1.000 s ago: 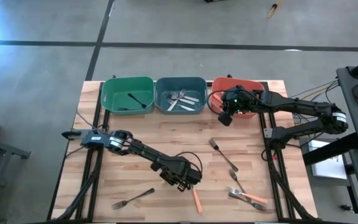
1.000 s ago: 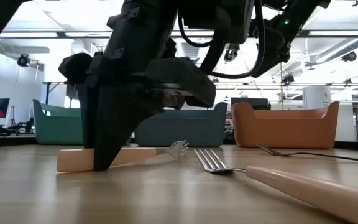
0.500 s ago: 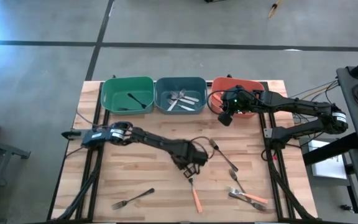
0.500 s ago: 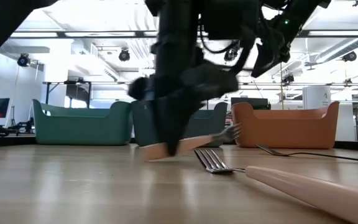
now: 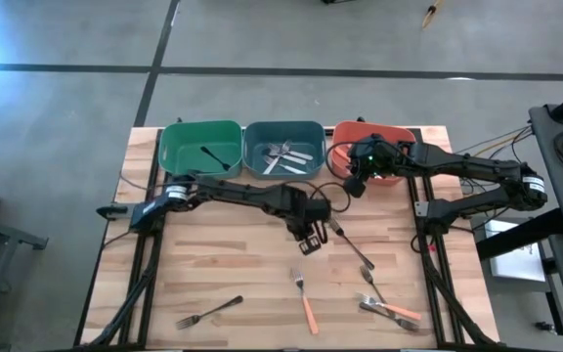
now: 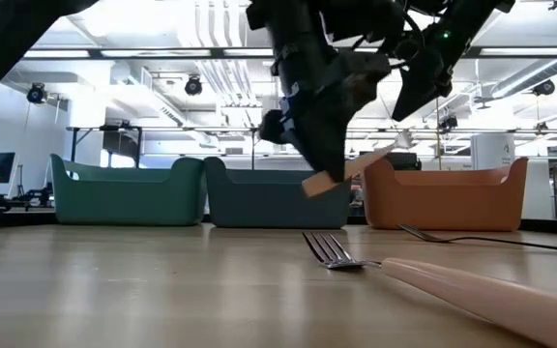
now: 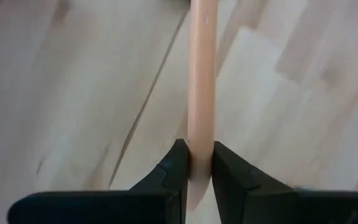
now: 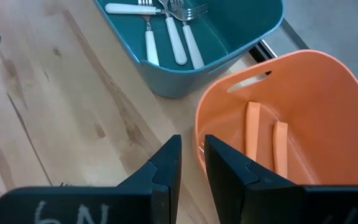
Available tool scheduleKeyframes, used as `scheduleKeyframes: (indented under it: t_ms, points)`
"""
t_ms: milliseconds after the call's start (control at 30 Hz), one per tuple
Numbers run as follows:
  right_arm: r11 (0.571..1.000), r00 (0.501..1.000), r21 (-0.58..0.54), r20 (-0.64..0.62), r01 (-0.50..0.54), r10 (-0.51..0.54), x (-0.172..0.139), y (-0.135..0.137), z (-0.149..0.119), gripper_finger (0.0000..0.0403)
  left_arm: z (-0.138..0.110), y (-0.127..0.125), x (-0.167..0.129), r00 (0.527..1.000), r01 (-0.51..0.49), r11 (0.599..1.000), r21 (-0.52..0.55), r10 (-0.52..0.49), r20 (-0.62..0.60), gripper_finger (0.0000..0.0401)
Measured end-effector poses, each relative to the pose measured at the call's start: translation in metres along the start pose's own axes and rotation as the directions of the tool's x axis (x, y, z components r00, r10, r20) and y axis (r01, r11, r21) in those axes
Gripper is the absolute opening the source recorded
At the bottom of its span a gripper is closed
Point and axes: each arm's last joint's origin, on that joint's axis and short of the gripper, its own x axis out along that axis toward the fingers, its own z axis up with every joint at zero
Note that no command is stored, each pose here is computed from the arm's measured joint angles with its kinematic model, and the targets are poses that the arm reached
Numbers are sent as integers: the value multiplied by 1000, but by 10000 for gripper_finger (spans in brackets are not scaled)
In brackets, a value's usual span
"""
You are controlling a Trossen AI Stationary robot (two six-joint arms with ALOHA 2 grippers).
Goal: Sort silverware by color (type)
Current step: Put the orange fork into the orange bin
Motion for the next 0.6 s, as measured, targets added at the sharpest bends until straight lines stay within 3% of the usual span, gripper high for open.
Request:
scheduleKeyframes:
  t_ms: [100, 300, 467, 600]
  points:
    - [1000, 1000, -1, 0, 4, -4, 0, 0, 0, 61, 7, 7, -2, 998, 61, 996, 72, -61, 5, 34]
    - [1000, 1000, 12, 7, -5, 5, 0, 0, 1, 61, 13, 40, -6, 997, 32, 986, 163, -20, -71, 35]
    - [994, 1000, 105, 19, -9, 7, 0, 0, 2, 61, 21, 70, -25, 998, 27, 971, 236, -14, -57, 35]
    - [996, 998, 92, 67, -18, 12, 0, 1, 7, 61, 25, 92, -30, 999, 19, 964, 265, -7, -47, 36]
